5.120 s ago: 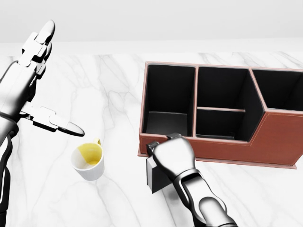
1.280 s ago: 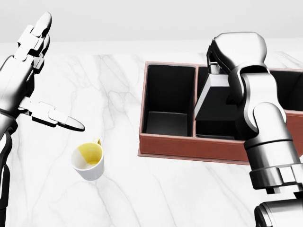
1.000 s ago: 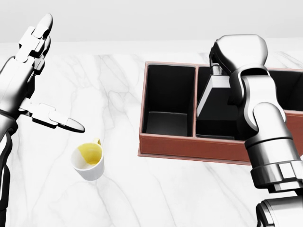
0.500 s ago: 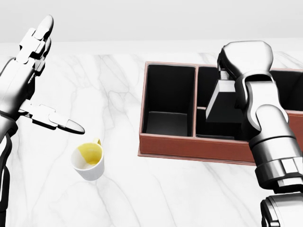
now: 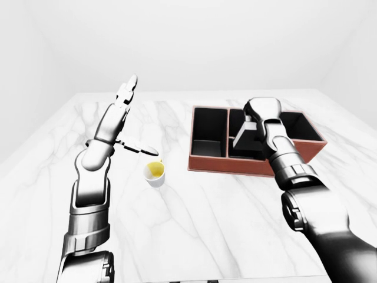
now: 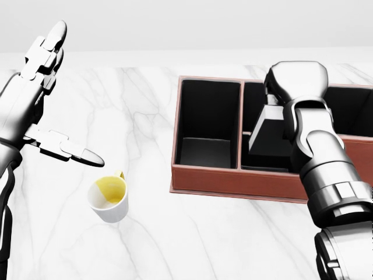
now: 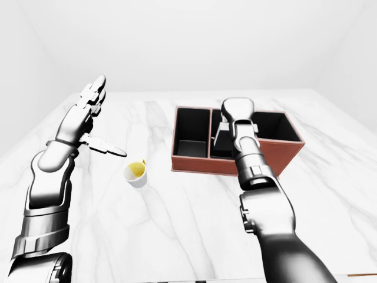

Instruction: Pick up the book and place it in the caddy.

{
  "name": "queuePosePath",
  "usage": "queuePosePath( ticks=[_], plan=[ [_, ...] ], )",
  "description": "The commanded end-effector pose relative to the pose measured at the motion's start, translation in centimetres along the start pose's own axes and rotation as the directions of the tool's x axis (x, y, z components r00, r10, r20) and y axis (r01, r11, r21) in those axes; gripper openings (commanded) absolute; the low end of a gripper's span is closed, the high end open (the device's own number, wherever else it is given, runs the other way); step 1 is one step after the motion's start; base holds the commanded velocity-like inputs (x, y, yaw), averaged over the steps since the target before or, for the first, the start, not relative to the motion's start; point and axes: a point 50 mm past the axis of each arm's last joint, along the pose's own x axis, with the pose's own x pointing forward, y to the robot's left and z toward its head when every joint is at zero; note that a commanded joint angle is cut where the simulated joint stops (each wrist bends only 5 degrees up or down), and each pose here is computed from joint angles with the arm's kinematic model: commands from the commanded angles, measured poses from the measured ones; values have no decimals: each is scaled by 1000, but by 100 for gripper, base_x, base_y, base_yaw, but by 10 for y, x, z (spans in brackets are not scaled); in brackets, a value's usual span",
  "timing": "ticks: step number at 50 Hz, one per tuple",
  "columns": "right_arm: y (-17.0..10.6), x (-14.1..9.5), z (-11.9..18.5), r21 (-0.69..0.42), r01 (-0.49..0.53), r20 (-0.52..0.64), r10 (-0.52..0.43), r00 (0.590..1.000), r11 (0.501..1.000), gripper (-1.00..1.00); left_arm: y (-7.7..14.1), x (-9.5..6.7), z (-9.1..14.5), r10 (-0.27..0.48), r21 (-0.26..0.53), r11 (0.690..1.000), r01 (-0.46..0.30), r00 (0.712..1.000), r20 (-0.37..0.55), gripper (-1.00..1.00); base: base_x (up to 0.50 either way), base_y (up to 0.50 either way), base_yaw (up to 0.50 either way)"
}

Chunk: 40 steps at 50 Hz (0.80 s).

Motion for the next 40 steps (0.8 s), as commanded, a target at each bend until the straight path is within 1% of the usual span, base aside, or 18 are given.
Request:
queuePosePath(
  ticks=[1,18,26,40],
  plan=[
    [0,3,3,-4,37,-4,-37,999,999,-100,0,0,-1,-2,1,1000,2,1000,-2,100,0,0,0],
    [9,1,8,-28,35,5,-35,999,999,-100,0,0,1,0,-2,1000,0,1000,5,100,0,0,0],
    [6,2,6,-43,53,4,-53,999,998,-100,0,0,1,2,-1,1000,-2,1000,5,100,0,0,0],
    [8,1,6,-69,69,10,-69,998,995,-100,0,-1,1,1,3,1000,-1,1000,2,100,0,0,0]
  ],
)
